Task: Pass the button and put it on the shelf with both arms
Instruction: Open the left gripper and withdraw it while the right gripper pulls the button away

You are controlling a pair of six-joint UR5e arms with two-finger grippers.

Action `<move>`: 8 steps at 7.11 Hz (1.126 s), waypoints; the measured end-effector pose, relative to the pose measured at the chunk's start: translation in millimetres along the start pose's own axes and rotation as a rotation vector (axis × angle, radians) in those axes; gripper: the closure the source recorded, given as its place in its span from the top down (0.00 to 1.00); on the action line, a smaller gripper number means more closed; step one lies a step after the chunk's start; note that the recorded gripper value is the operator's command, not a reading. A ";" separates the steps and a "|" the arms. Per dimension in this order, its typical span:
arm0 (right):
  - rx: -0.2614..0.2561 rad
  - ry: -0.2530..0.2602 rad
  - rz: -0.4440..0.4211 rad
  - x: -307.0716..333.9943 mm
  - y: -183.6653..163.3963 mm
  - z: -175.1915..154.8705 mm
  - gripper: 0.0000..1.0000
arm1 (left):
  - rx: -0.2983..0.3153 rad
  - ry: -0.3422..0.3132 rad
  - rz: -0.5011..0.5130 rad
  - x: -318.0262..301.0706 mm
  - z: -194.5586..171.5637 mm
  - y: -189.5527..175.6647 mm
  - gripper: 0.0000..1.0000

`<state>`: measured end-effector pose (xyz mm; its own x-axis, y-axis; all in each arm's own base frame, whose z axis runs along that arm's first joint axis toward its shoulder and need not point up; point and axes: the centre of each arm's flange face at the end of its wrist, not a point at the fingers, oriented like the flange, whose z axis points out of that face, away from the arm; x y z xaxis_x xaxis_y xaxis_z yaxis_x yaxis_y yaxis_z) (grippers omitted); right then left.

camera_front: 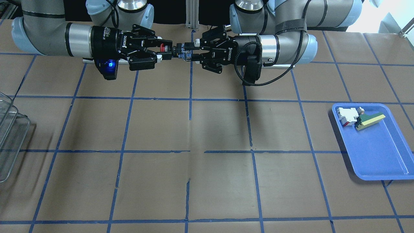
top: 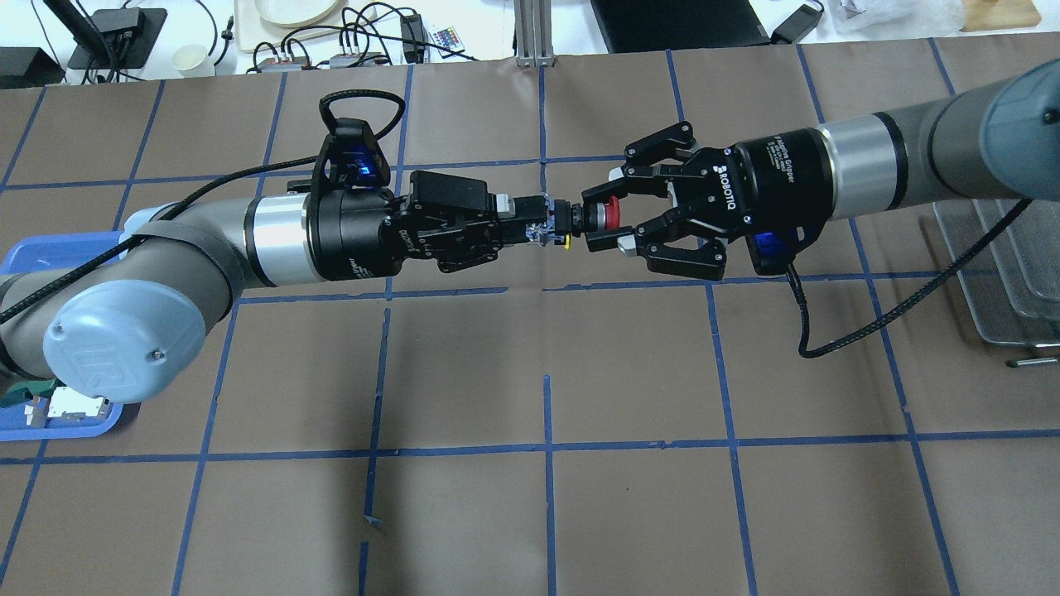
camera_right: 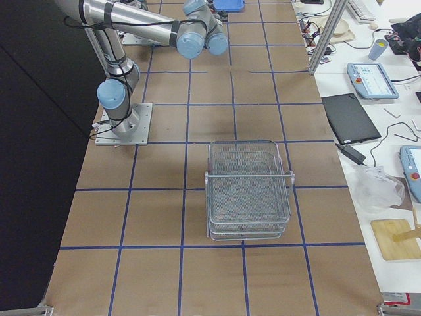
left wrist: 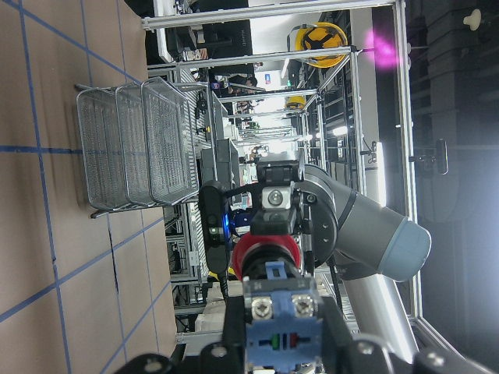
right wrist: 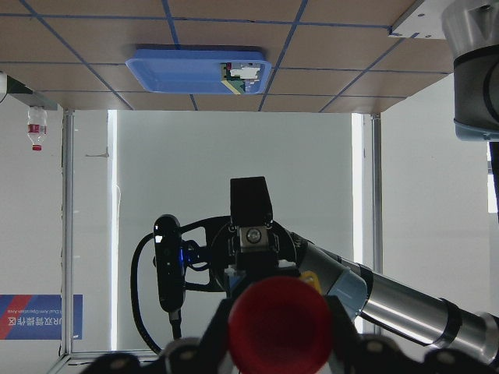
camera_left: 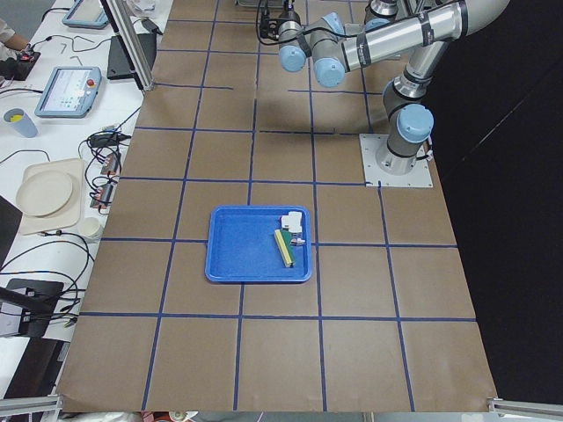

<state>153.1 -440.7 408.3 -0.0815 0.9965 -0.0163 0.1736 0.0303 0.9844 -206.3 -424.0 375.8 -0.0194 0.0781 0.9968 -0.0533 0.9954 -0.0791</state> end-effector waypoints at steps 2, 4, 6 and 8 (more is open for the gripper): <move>-0.001 -0.003 0.001 -0.6 0.2 -0.8 0.02 | 0.000 0.000 -0.004 -1.3 0.0 -0.3 0.97; -0.002 -0.005 0.005 -1.3 0.5 -1.9 0.01 | -0.003 0.000 -0.026 -4.8 1.0 -1.5 1.00; 0.000 -0.004 0.009 -1.7 -0.1 -2.9 0.00 | -0.007 -0.001 -0.067 -4.4 2.7 -2.2 1.00; 0.051 0.027 -0.003 -2.8 -1.9 -21.7 0.01 | -0.029 -0.062 -0.082 1.6 -4.6 -7.6 1.00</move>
<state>131.7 -445.2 410.3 -0.1081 0.9940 -0.0136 0.2230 0.0375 0.9741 -201.4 -431.2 378.1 -0.0781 -0.0059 0.9969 -0.0286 0.9996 0.0037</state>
